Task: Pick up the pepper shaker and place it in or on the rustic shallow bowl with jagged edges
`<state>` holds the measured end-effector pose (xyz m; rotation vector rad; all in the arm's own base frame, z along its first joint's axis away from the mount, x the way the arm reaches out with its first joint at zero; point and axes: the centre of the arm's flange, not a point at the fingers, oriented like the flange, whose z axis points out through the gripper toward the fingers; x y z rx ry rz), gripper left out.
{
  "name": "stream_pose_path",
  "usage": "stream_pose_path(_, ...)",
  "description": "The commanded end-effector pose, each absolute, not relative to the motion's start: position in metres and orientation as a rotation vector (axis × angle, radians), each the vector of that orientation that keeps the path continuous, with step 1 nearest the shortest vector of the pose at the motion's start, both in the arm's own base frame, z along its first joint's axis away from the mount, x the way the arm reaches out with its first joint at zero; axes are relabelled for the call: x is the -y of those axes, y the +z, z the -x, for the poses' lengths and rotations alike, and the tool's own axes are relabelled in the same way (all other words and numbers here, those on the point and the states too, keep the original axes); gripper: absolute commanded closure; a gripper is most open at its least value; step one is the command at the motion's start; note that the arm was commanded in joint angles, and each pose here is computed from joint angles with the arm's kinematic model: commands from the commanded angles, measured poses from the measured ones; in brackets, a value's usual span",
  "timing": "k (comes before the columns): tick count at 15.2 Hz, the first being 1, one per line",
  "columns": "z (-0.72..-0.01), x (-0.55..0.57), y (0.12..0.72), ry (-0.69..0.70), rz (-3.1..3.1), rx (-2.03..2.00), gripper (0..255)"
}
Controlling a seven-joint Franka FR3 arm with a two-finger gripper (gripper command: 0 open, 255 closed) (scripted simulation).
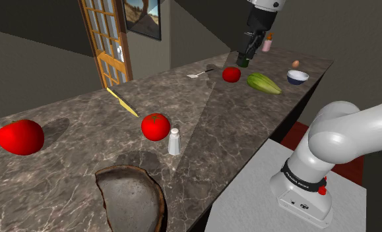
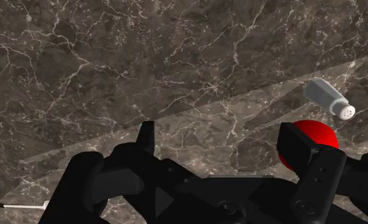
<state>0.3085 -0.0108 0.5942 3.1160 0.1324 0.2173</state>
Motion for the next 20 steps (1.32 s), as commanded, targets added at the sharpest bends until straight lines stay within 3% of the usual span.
stream_pose_path(1, -0.308, 0.011, 0.594, 0.217, -3.116, -0.132, 0)
stream_pose_path(20, -0.373, -0.202, 0.455, 0.112, -3.051, -0.065, 0)
